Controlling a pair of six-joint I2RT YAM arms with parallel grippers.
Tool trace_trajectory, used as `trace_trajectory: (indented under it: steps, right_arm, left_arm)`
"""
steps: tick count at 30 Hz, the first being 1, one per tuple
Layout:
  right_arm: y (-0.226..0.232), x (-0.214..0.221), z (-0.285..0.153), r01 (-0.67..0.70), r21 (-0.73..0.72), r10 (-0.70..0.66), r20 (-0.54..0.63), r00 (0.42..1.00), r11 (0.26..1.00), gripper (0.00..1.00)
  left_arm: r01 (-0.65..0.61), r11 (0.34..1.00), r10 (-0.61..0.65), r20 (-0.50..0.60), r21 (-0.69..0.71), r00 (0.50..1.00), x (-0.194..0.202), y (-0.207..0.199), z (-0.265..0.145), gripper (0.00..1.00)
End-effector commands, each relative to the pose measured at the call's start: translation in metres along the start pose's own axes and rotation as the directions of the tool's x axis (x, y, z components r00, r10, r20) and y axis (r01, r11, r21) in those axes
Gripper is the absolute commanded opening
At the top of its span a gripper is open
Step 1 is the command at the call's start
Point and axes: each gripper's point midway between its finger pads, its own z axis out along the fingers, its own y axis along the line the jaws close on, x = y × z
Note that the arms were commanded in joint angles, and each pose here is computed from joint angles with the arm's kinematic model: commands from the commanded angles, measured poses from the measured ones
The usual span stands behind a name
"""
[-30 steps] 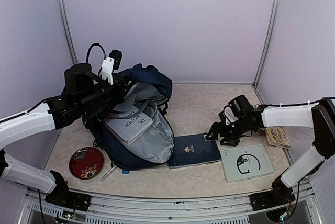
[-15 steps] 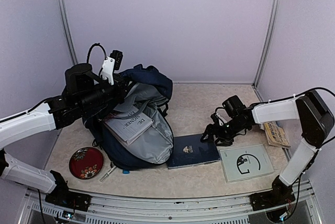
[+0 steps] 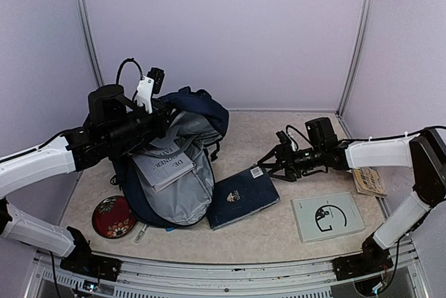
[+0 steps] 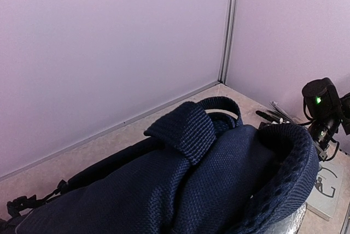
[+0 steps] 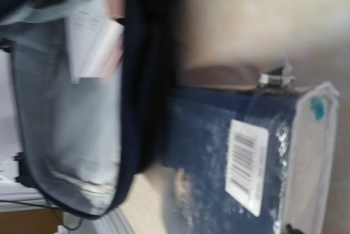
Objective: Pack the student bag
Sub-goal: Adjust the book at the center of the board, then place the largest pocket of the bag in the student bag.
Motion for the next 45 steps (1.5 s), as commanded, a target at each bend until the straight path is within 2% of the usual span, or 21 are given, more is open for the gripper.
trace_trajectory:
  steps: [1,8,9,10,15,19,22,23,26,29,31,33,35,37,40,42,45]
  right_arm:
    - [0.048,0.000,0.000,0.094,-0.160,-0.095,0.000,0.995,0.983,0.82]
    - [0.032,0.009,0.005,0.056,-0.117,-0.058,-0.010,0.998,0.991,0.82]
    - [0.032,0.009,0.005,0.060,-0.117,-0.061,-0.006,0.998,0.991,0.82]
    - [0.031,0.008,0.005,0.063,-0.114,-0.064,-0.001,0.998,0.991,0.82]
    - [0.027,0.010,0.007,0.062,-0.112,-0.062,0.001,0.998,0.992,0.82]
    - [0.017,0.016,0.010,0.044,-0.100,-0.045,-0.010,0.999,0.994,0.82]
    - [0.016,0.017,0.010,0.049,-0.099,-0.050,-0.008,0.999,0.994,0.81]
    - [0.015,0.017,0.010,0.050,-0.096,-0.051,-0.007,0.999,0.994,0.81]
    - [0.013,0.017,0.010,0.053,-0.088,-0.054,-0.007,0.999,0.995,0.82]
    - [0.009,0.020,0.011,0.052,-0.081,-0.053,-0.010,0.999,0.995,0.82]
    - [0.007,0.021,0.011,0.053,-0.076,-0.054,-0.010,0.999,0.996,0.82]
    - [0.004,0.022,0.012,0.053,-0.072,-0.054,-0.011,0.998,0.996,0.82]
    - [0.002,0.024,0.012,0.052,-0.070,-0.053,-0.012,0.999,0.996,0.81]
    - [0.000,0.027,0.011,0.051,-0.068,-0.052,-0.012,0.999,0.996,0.81]
    - [-0.003,0.031,0.009,0.056,-0.061,-0.057,-0.009,0.998,0.997,0.81]
    - [-0.005,0.034,0.008,0.060,-0.058,-0.060,-0.007,0.998,0.997,0.81]
    - [-0.010,0.038,0.008,0.059,-0.049,-0.060,-0.009,0.998,0.997,0.81]
  left_arm:
    - [0.041,0.999,-0.042,0.061,0.026,0.997,-0.022,-0.004,0.000,0.00]
    - [-0.005,0.998,0.003,0.037,0.061,0.999,-0.016,-0.018,0.004,0.00]
    - [-0.029,0.997,0.027,0.032,0.066,0.999,-0.014,-0.023,0.005,0.03]
    - [-0.054,0.997,0.052,0.027,0.057,0.998,-0.012,-0.025,0.005,0.12]
    - [-0.129,0.990,0.129,0.003,0.056,0.992,-0.010,-0.044,0.006,0.46]
    - [-0.199,0.966,0.206,-0.028,0.167,0.978,-0.007,-0.080,-0.001,0.76]
    - [-0.314,0.907,0.332,-0.019,0.280,0.943,0.001,-0.126,-0.018,0.95]
    - [-0.350,0.881,0.372,-0.009,0.319,0.928,0.005,-0.144,-0.026,0.98]
    - [-0.418,0.802,0.445,0.040,0.428,0.894,0.014,-0.193,-0.053,0.99]
    - [-0.413,0.767,0.444,0.059,0.492,0.894,0.020,-0.223,-0.071,0.99]
    - [-0.388,0.757,0.449,0.013,0.525,0.893,0.037,-0.235,-0.075,0.99]
    - [-0.385,0.757,0.488,-0.065,0.528,0.870,0.062,-0.244,-0.074,0.99]
    - [-0.388,0.784,0.506,-0.135,0.485,0.852,0.077,-0.245,-0.072,0.99]
    - [-0.364,0.844,0.468,-0.209,0.395,0.859,0.080,-0.230,-0.063,0.99]
    - [-0.316,0.930,0.361,-0.310,0.187,0.879,0.072,-0.177,-0.040,0.99]
    - [-0.275,0.960,0.280,-0.308,0.059,0.909,0.048,-0.142,-0.027,0.98]
    - [-0.229,0.973,0.216,-0.244,-0.029,0.946,0.013,-0.107,-0.010,0.96]
